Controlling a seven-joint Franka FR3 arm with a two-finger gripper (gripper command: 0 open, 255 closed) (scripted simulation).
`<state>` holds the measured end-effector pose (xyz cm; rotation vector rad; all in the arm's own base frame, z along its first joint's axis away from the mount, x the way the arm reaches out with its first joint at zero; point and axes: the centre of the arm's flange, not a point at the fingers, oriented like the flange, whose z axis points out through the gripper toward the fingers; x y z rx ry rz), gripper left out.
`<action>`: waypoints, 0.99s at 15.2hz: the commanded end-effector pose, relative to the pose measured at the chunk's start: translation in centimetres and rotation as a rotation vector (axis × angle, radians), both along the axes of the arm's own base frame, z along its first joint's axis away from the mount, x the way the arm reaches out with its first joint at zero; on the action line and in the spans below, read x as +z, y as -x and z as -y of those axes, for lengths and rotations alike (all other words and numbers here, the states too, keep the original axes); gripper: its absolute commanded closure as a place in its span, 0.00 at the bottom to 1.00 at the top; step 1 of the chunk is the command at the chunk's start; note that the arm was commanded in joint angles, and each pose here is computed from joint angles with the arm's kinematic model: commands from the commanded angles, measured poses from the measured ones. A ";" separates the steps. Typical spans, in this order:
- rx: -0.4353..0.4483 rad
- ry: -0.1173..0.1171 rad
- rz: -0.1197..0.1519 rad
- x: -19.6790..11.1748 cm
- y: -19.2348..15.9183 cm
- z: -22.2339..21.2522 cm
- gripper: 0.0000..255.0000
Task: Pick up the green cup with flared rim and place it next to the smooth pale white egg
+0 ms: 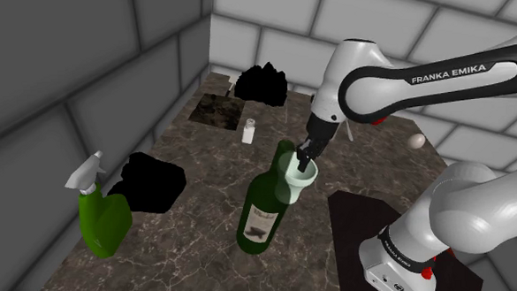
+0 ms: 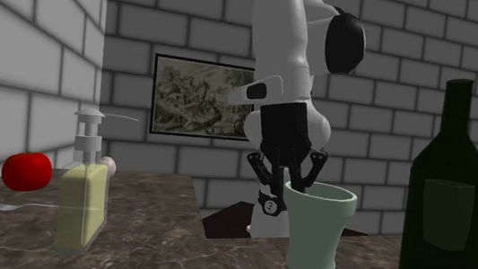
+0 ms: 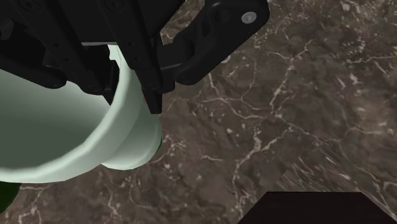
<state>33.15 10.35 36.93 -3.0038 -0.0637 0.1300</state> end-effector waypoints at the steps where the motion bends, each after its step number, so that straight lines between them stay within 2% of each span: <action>1: 0.000 0.000 -0.001 0.7 0.0 0.0 1.00; 15: 0.000 0.000 -0.001 8.1 0.0 0.0 1.00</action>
